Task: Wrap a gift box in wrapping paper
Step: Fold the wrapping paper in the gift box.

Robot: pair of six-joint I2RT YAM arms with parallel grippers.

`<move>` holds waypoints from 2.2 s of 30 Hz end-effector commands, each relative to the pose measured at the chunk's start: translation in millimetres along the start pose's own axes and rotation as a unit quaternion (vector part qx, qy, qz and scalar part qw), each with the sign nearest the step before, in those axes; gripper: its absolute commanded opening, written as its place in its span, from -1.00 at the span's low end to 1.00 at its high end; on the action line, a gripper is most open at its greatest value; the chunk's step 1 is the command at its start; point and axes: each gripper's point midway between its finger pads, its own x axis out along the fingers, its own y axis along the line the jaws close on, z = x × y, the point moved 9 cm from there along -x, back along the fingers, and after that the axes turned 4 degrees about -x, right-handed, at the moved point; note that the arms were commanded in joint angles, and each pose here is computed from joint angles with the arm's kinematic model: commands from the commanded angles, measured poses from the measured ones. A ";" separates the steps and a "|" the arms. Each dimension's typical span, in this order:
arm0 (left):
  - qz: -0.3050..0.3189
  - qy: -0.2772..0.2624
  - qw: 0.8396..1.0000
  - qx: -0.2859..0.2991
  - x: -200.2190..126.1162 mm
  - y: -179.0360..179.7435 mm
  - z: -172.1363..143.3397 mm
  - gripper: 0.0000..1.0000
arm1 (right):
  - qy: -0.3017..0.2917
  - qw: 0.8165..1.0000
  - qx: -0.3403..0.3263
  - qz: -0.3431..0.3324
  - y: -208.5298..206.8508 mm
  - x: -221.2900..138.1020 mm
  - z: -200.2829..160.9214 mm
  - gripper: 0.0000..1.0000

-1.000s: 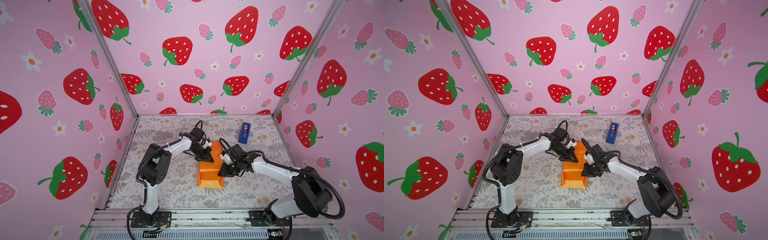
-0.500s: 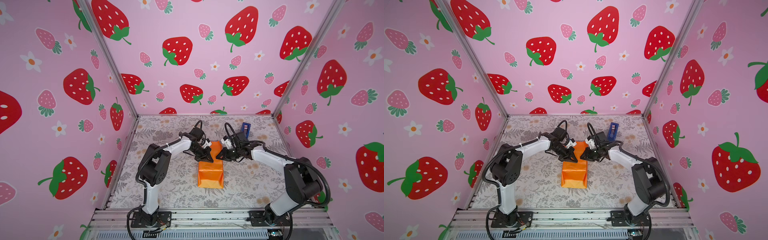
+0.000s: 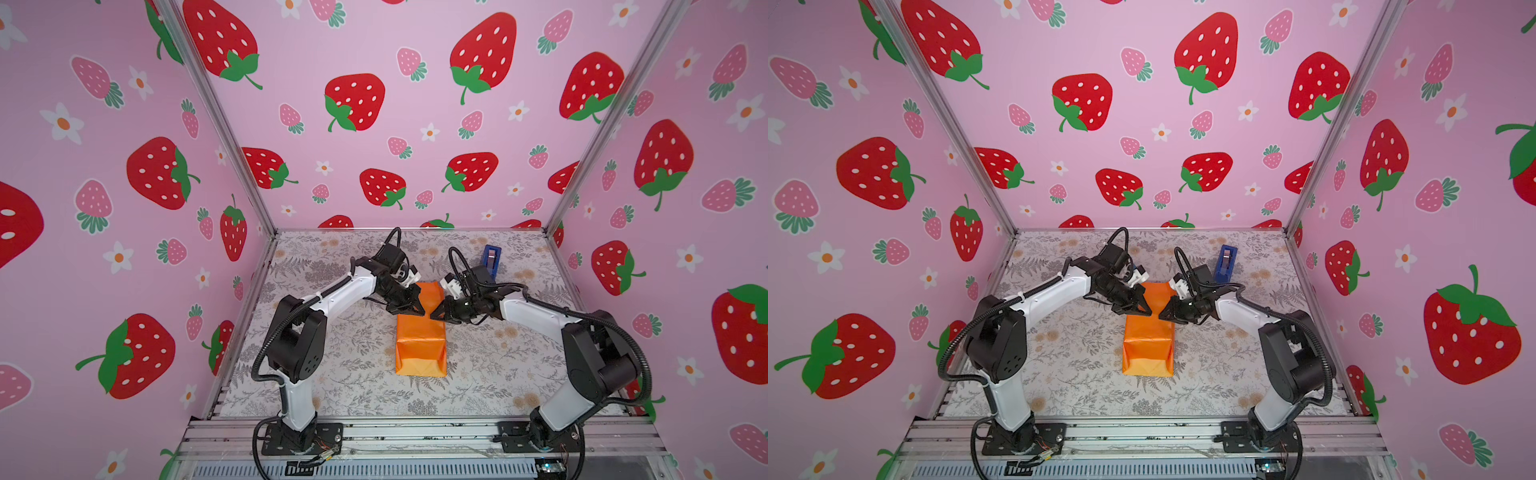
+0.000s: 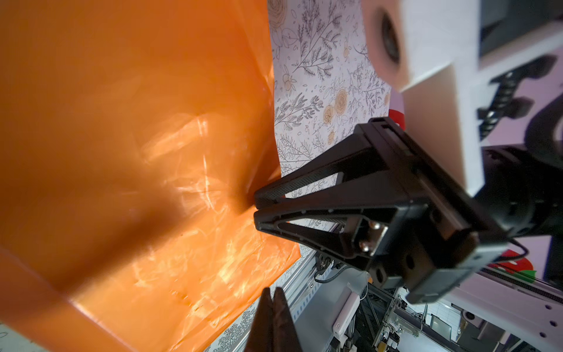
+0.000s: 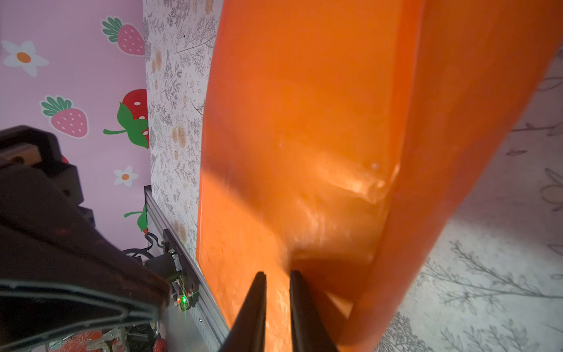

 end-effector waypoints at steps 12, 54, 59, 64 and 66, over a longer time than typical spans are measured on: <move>0.077 0.062 0.994 -0.036 33.4 43.4 -12.5 -1.00 | -0.036 0.999 -0.014 0.033 7.7 1.9 65.0 -0.62; 0.104 -0.020 0.994 0.007 -14.1 -8.4 6.8 -1.00 | -0.006 0.999 0.010 -0.053 -18.4 2.0 15.4 -0.48; 0.142 0.000 0.990 -0.005 -1.5 7.1 -1.0 -1.00 | -0.007 0.998 0.011 -0.053 -17.7 0.0 13.0 -0.56; 0.127 0.024 0.992 -0.011 17.0 15.2 1.2 -1.00 | -0.020 0.998 0.008 -0.056 -11.6 -10.7 15.6 -0.33; 0.124 0.011 0.992 -0.003 12.7 10.4 1.4 -1.00 | -0.030 0.998 0.010 -0.057 -10.9 -17.3 17.1 -0.20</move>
